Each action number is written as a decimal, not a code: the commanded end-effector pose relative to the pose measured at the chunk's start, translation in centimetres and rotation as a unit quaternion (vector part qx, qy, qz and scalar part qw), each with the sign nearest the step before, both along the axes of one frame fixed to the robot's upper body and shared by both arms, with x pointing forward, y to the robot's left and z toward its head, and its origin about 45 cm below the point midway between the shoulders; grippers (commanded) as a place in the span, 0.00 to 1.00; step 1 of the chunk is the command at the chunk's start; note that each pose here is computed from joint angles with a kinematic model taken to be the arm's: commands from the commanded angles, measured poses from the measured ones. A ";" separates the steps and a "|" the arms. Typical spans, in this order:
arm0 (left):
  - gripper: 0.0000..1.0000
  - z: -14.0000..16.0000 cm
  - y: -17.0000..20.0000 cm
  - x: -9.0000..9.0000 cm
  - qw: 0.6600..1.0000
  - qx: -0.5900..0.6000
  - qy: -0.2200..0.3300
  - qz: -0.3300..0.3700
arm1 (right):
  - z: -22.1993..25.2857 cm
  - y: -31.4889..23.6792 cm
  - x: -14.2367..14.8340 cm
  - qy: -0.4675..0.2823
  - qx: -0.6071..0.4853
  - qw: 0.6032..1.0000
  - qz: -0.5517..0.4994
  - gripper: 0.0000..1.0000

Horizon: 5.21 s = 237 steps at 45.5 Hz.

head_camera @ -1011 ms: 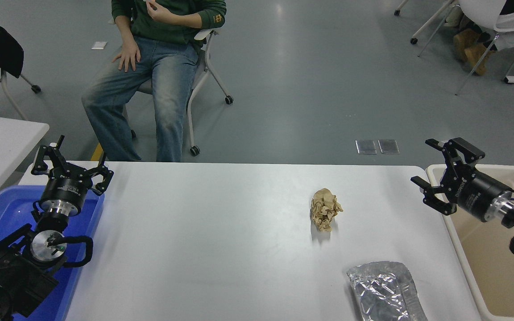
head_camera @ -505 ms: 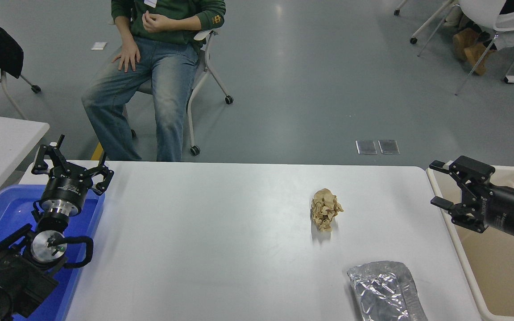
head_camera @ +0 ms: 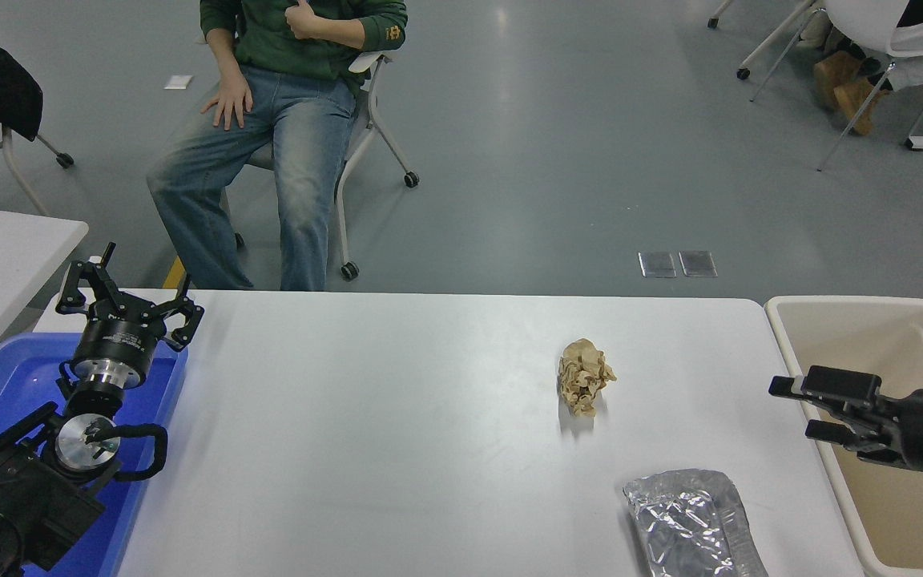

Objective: Clean the table surface

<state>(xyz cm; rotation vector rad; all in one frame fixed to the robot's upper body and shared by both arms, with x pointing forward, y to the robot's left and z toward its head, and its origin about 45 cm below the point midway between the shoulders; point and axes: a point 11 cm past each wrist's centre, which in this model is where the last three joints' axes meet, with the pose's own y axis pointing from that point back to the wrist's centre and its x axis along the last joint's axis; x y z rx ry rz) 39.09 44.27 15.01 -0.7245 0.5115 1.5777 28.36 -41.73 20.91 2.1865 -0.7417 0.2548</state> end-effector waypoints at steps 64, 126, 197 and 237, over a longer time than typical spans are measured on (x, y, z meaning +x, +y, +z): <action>1.00 0.0 0.0 0.0 1.000 0.000 0.000 0.000 | -10.7 2.8 -6.2 0.068 -0.200 0.961 0.180 1.00; 1.00 0.0 0.0 0.0 1.000 0.000 0.000 0.000 | -12.7 4.9 -7.5 0.012 -0.225 0.943 0.246 0.02; 1.00 0.0 -0.1 0.0 1.000 -0.001 0.000 0.000 | -1.3 3.6 -2.9 -0.033 -0.132 0.969 0.207 0.00; 1.00 0.0 0.0 0.0 1.000 0.000 0.000 0.000 | 11.2 -0.5 0.3 -0.079 -0.066 0.987 0.120 0.00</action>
